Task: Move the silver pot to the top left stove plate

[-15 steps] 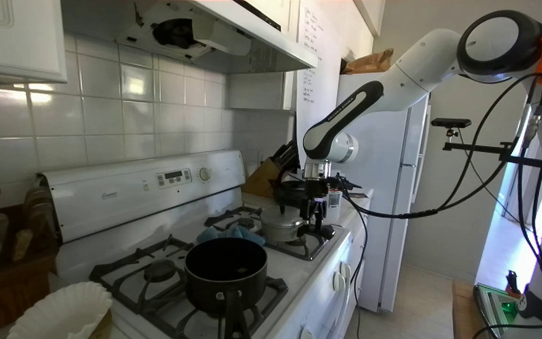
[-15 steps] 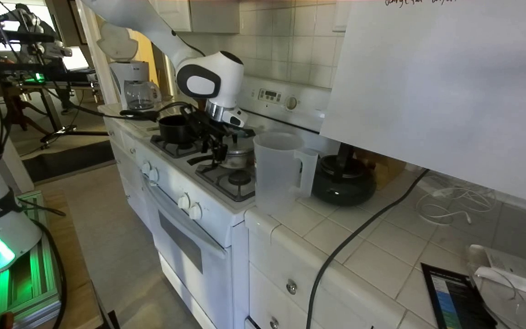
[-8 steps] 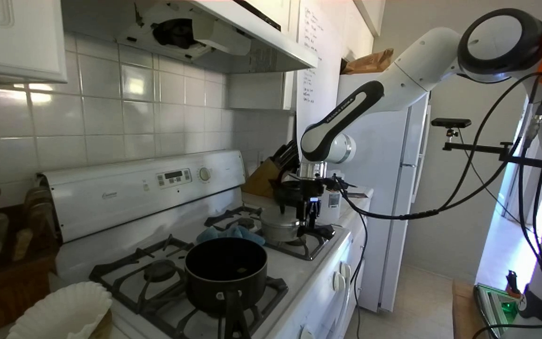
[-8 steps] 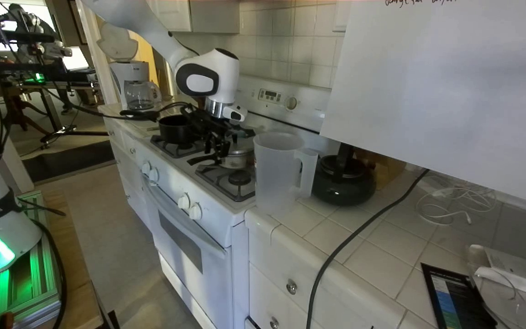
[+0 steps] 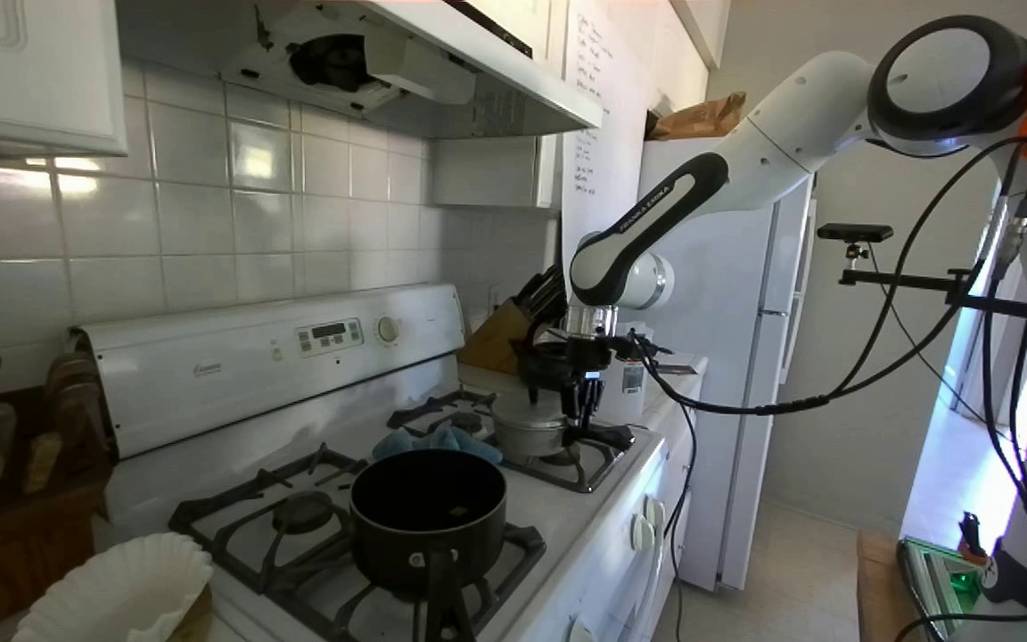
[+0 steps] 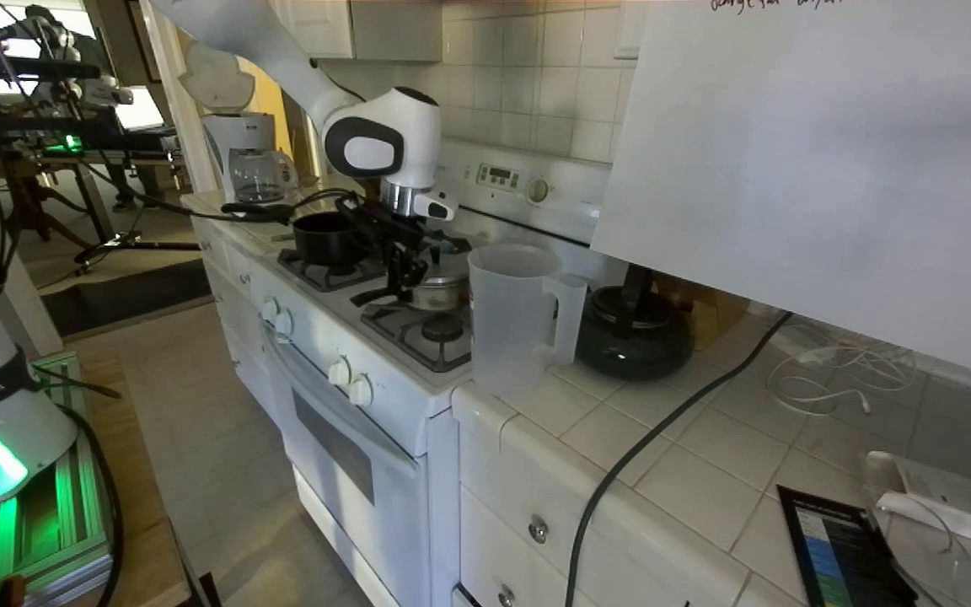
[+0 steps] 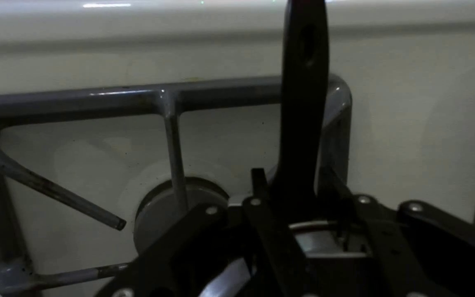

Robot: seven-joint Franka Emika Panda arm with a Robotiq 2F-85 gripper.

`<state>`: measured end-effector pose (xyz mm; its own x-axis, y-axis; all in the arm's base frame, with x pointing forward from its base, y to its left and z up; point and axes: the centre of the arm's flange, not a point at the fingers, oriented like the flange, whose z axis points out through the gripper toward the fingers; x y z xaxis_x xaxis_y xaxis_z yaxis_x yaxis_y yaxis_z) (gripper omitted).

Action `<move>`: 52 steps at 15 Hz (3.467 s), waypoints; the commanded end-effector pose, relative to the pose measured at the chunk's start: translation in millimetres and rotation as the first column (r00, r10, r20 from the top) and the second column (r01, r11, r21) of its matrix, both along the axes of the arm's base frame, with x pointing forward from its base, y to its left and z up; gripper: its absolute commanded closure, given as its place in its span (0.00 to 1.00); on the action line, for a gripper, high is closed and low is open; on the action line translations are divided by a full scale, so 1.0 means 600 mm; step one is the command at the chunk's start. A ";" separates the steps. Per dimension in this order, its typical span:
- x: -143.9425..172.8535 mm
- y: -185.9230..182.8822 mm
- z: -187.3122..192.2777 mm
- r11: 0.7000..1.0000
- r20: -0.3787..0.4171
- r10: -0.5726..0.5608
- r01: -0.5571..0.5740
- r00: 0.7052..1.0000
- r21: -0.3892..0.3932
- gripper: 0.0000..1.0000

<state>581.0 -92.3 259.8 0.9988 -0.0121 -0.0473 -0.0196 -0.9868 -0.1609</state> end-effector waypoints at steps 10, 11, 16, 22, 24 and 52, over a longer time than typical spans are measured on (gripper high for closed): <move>0.004 0.021 0.044 0.999 0.212 -0.022 0.027 0.977 -0.022 0.92; 0.010 0.025 0.051 0.999 0.243 -0.025 0.032 0.970 -0.024 0.92; 0.035 0.031 0.074 0.997 0.348 -0.049 0.067 0.936 -0.038 0.92; 0.028 0.011 0.062 0.991 0.308 -0.105 0.126 0.946 -0.049 0.92; 0.018 -0.001 0.049 0.987 0.284 -0.136 0.156 0.949 -0.050 0.92; -0.091 -0.250 0.120 0.804 -0.231 -0.396 0.457 0.889 0.380 0.00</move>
<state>496.7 -226.0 353.0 0.8894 -0.4042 -0.2136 -0.4562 -0.7540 -0.4725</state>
